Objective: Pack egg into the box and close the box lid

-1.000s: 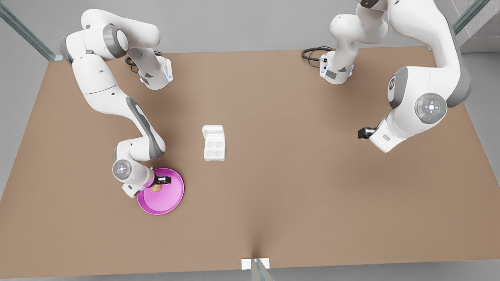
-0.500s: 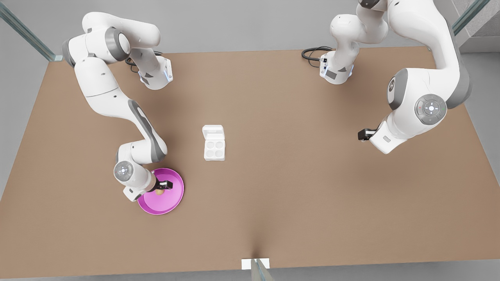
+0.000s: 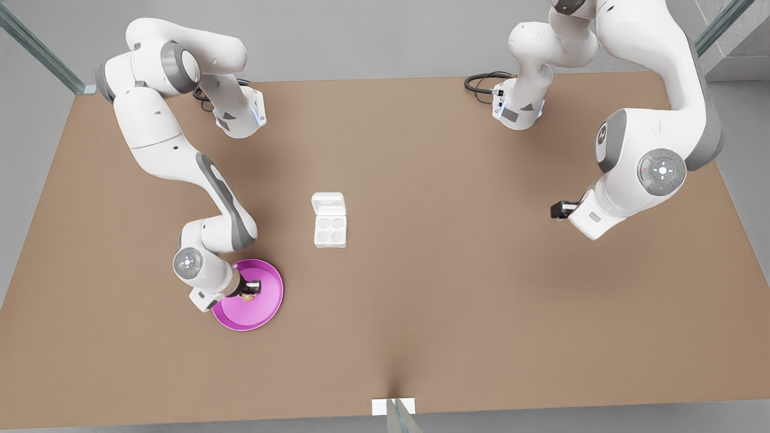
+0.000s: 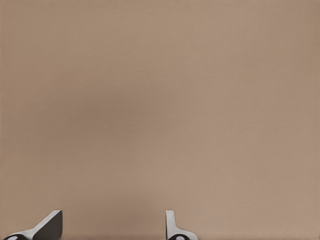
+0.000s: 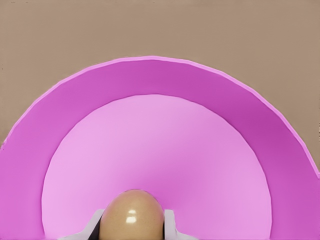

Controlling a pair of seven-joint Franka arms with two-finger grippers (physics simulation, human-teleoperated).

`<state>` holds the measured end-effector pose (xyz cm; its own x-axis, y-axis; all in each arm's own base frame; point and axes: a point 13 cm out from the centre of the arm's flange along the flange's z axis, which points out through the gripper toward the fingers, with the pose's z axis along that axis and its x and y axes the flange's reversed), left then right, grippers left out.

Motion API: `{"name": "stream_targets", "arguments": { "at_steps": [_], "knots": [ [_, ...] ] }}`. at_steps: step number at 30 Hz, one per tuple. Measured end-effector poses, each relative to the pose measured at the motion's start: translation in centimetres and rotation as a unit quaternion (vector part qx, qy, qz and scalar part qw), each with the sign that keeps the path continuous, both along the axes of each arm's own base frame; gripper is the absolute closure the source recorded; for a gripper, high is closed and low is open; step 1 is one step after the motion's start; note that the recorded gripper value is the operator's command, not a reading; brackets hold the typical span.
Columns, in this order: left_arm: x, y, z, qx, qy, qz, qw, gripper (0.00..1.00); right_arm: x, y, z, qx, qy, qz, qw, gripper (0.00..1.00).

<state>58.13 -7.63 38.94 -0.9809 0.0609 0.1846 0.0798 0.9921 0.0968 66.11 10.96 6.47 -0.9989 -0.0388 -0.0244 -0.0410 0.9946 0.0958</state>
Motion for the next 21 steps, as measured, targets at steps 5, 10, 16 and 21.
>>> {"name": "stream_targets", "arguments": {
  "at_steps": [5, 10, 16, 21],
  "knots": [
    [0.0, 0.0, 0.0, 0.000, 0.000, 0.000, 1.000, 0.00, 0.1, 4.7, 10.3, 0.019, -0.022, 0.030, 0.999, 0.59],
    [0.0, 0.0, 0.0, 0.000, 0.000, 0.000, 1.000, 0.00, -6.1, 16.7, 12.3, 0.048, 0.019, 0.085, 0.995, 0.59],
    [-0.1, 0.0, 0.0, 0.000, 0.001, 0.001, 1.000, 0.00, -10.8, 21.5, 10.3, 0.038, 0.054, 0.071, 0.995, 0.58],
    [0.0, 0.0, 0.0, 0.000, 0.001, 0.001, 1.000, 0.00, -14.5, 19.2, 7.9, 0.010, 0.081, 0.031, 0.996, 0.58]
  ]
}}
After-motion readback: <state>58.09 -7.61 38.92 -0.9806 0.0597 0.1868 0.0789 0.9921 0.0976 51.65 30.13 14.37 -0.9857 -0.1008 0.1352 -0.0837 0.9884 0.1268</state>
